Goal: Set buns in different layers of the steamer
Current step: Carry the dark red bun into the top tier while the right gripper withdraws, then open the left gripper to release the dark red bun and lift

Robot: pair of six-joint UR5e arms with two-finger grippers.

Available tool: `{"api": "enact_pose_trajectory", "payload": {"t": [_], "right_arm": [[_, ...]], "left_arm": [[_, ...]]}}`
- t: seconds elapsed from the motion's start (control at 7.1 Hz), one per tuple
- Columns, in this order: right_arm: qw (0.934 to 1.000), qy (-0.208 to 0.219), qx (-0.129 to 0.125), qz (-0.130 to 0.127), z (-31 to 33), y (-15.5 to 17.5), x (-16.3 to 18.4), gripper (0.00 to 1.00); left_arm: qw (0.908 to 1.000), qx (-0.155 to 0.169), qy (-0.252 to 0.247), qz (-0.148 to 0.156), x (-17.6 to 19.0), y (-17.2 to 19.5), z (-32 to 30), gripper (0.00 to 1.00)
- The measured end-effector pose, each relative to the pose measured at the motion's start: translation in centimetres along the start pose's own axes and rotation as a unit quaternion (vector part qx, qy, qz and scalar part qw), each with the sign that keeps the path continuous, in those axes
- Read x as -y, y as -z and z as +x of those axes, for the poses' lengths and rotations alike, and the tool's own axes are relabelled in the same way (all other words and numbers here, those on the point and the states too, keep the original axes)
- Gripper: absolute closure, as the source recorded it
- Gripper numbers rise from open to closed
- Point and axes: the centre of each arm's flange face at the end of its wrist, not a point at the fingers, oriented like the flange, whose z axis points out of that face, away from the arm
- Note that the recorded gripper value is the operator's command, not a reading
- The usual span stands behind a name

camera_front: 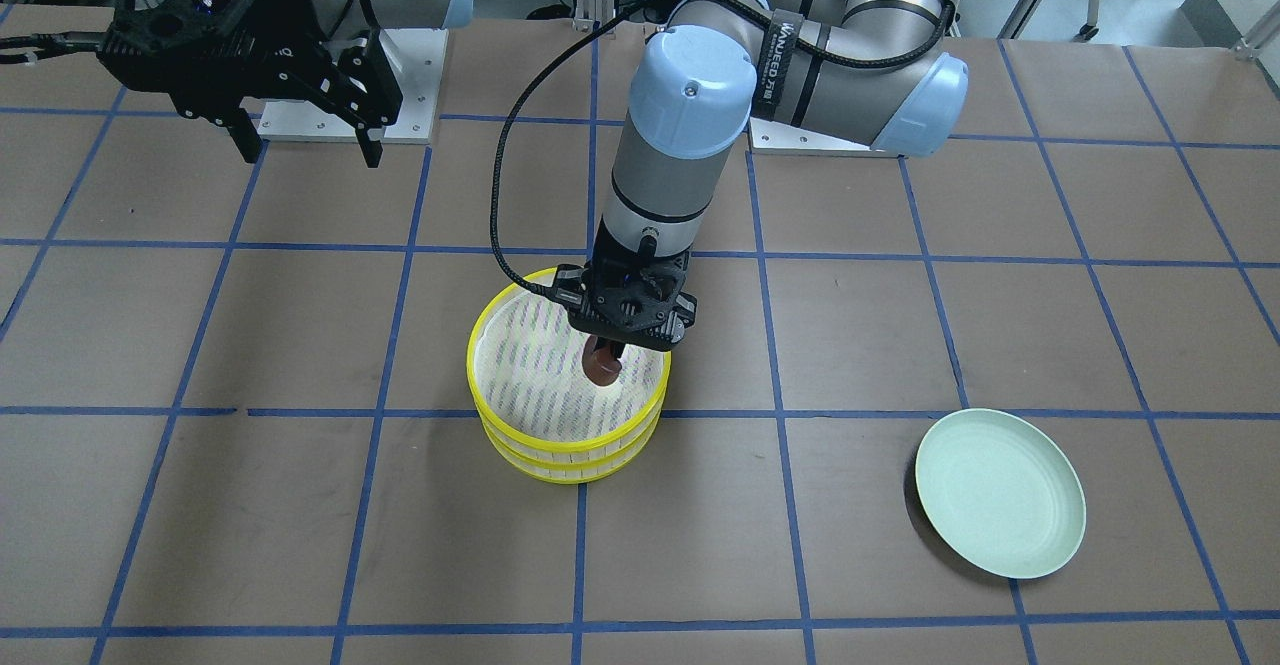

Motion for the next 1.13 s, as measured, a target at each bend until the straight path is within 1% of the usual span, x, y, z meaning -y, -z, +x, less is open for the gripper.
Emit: {"api": "enact_pose_trajectory", "payload": {"t": [0.28, 0.7, 0.85, 0.99, 1.13], "right_arm": [[1.0000, 0.000, -0.001, 0.000, 0.0, 0.0, 0.0, 0.00], [1.0000, 0.008, 0.000, 0.000, 0.0, 0.0, 0.0, 0.00], [1.0000, 0.009, 0.000, 0.000, 0.0, 0.0, 0.0, 0.00], [1.0000, 0.009, 0.000, 0.000, 0.0, 0.0, 0.0, 0.00], [1.0000, 0.009, 0.000, 0.000, 0.0, 0.0, 0.0, 0.00]], "left_arm": [[0.9999, -0.011, -0.002, -0.002, -0.3, -0.1, 0.9, 0.00], [0.9999, -0.008, -0.007, 0.010, -0.4, 1.4, 1.1, 0.00], [0.9999, 0.000, -0.006, 0.015, -0.2, 2.0, 0.7, 0.00], [0.9995, 0.017, -0.002, 0.027, 0.2, 3.2, -0.7, 0.00], [0.9986, 0.031, 0.009, 0.042, 0.9, 5.2, -2.9, 0.00]]}}
